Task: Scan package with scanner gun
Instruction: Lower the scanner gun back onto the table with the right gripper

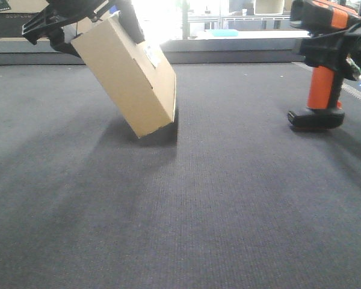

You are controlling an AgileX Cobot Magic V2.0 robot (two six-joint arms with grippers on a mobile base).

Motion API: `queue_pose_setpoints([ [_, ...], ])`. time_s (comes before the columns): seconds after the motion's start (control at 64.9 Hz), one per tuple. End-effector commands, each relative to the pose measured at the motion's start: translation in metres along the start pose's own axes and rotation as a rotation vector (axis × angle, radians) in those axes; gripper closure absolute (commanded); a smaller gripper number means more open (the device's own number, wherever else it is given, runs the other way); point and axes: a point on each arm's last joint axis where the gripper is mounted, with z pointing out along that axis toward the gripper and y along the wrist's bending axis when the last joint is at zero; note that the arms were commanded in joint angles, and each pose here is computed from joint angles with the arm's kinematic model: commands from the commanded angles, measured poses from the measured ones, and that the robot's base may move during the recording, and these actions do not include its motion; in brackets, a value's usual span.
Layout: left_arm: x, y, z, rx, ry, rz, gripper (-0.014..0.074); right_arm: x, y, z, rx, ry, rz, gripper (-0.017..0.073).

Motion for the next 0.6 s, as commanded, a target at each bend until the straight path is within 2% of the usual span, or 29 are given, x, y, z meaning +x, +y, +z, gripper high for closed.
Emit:
queue_pose_setpoints([
  [0.0,-0.006,-0.002,-0.007,0.015,-0.036,-0.002,0.063,-0.015,0.001,-0.002,-0.018,-0.105,0.009,0.0399],
  [0.262,-0.006,-0.002,-0.007,0.015,-0.036,-0.002,0.063,-0.005,0.0,0.001,-0.015,-0.076,0.014,0.0395],
  [0.431,-0.006,-0.002,-0.007,0.015,-0.036,-0.002,0.063,-0.003,0.0,0.002,-0.023,-0.137,0.068,0.0395],
  [0.585,-0.006,-0.002,-0.007,0.015,-0.036,-0.002,0.063,-0.001,-0.001,0.003,-0.022,-0.14,0.067,0.0395],
])
